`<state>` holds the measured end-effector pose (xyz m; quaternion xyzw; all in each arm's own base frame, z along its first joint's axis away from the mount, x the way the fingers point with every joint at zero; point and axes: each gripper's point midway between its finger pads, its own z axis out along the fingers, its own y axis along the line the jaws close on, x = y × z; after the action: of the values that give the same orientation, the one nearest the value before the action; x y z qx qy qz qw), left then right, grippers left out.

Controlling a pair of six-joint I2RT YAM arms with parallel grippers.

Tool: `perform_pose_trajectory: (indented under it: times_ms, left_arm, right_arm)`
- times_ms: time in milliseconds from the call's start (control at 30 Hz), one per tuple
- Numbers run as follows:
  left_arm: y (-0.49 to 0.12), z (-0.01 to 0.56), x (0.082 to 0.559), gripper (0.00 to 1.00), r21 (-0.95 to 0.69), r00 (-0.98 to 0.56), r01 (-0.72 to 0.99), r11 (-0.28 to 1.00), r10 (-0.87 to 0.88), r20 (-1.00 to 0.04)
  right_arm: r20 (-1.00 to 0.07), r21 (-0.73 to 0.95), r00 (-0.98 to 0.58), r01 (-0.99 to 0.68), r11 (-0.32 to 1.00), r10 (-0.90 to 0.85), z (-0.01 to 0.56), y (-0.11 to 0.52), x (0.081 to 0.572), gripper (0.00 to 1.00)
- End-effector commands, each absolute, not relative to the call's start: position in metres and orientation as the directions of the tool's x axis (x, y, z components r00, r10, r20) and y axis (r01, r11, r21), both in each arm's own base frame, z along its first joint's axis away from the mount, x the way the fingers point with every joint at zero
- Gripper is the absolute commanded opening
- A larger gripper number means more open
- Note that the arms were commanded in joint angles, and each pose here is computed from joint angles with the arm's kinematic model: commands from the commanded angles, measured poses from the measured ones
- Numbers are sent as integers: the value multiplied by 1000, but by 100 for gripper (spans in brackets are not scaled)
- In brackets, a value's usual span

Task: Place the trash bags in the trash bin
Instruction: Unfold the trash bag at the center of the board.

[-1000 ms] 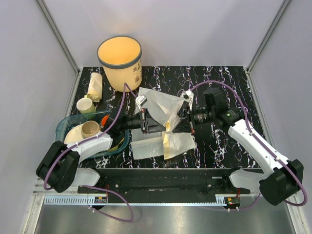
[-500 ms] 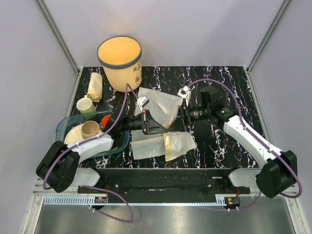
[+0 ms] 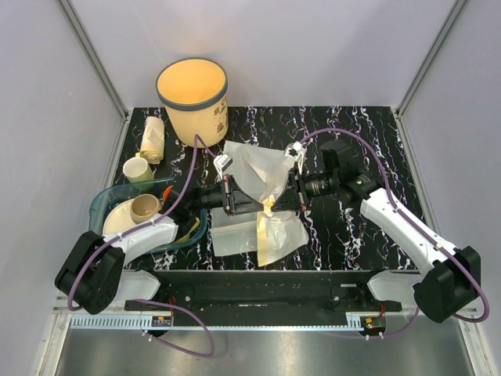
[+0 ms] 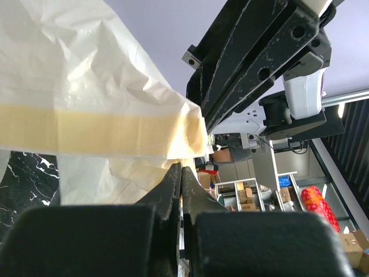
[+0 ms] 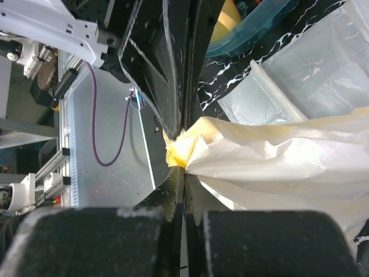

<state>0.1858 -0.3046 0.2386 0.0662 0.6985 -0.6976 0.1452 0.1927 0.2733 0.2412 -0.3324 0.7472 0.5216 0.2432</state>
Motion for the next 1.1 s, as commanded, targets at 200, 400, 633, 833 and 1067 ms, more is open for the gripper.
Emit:
perform_pose_trajectory:
  times_ms: [200,400,633,833,1067]
  left_arm:
    - [-290,253,181,3,-922,-916,387,-32,-124,-380]
    - [-291,254,180,21,-915,-913,401,-38,-104,-396]
    - [-297,256,182,29,-916,-914,399,-50,-97,-393]
    - [-307,261,176,3,-911,-914,405,-77,-68,-400]
    - [-293,253,187,0,-929,-924,366,-44,-131,-358]
  right_arm:
    - [-770,526,-569,-822,218,-287,247,263,183,0]
    - [-773,533,-567,-824,194,-283,250,265,182,0]
    - [-789,515,-539,-842,161,-294,252,263,175,0]
    - [-795,510,-531,-847,151,-294,254,264,175,0]
    - [-792,495,-519,-854,159,-322,247,255,164,0]
